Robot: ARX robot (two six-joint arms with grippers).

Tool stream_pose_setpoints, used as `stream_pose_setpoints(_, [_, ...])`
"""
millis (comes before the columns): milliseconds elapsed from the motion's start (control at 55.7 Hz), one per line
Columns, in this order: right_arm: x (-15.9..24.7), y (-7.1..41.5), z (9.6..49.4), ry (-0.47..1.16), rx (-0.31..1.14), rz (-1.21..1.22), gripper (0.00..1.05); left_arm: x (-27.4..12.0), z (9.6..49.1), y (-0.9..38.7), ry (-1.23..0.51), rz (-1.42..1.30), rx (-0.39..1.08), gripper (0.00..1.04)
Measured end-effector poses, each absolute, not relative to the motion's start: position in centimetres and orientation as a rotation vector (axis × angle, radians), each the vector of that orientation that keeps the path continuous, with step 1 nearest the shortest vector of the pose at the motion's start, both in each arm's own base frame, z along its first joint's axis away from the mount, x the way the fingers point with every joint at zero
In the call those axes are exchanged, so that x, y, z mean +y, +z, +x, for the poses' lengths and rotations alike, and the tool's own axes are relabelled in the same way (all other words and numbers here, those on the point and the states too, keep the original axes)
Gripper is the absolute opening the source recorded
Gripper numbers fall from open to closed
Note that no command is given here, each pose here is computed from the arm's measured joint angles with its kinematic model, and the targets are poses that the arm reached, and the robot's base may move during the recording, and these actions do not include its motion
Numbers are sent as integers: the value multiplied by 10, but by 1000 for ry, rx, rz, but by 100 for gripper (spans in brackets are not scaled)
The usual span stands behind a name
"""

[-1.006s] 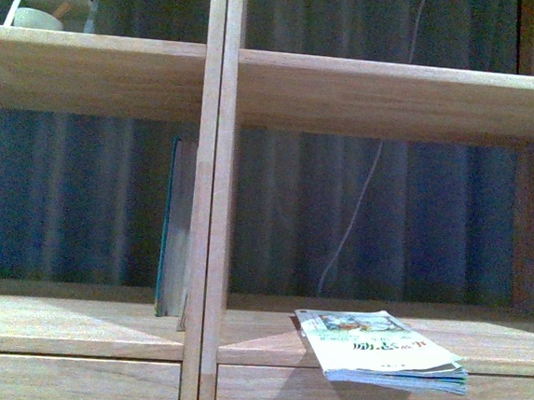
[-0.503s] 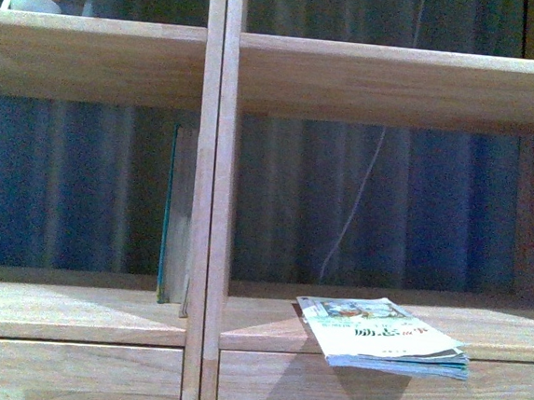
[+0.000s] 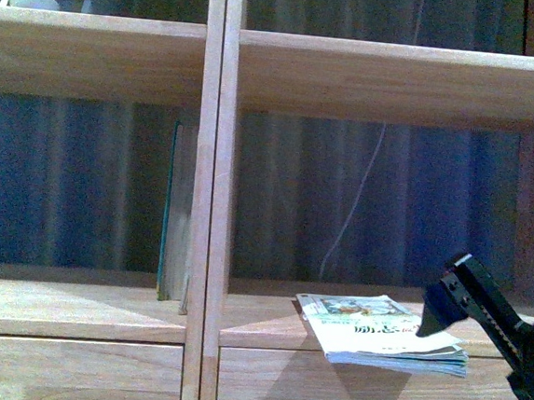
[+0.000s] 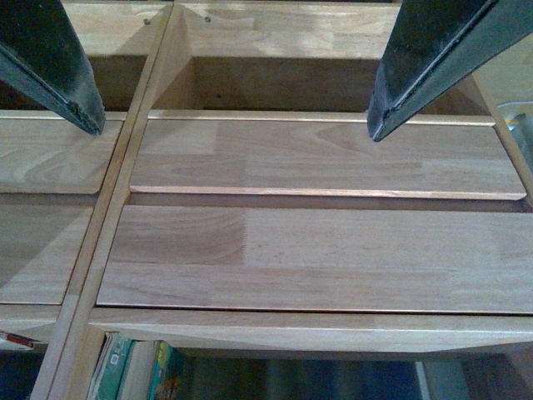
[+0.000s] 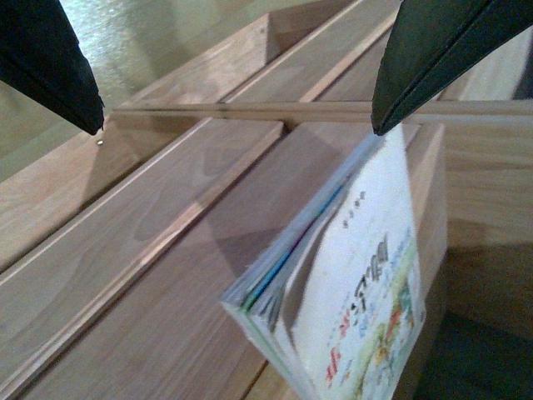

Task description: Organize books on shelf

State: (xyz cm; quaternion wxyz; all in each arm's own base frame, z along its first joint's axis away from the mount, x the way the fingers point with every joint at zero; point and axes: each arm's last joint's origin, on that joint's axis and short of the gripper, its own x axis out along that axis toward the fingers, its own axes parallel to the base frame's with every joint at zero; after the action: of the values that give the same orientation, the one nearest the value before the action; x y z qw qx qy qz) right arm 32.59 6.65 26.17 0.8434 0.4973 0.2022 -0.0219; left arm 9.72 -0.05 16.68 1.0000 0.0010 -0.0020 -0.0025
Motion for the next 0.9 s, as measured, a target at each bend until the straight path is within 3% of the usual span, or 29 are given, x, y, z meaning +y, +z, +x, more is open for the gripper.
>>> stream_pose_setpoints(341, [87, 253, 363, -46, 470, 1192, 98, 0, 97, 167, -5, 2, -4, 97])
stream_pose_setpoints(898, [100, 250, 405, -58, 460, 1221, 98, 0, 97, 167, -5, 2, -4, 97])
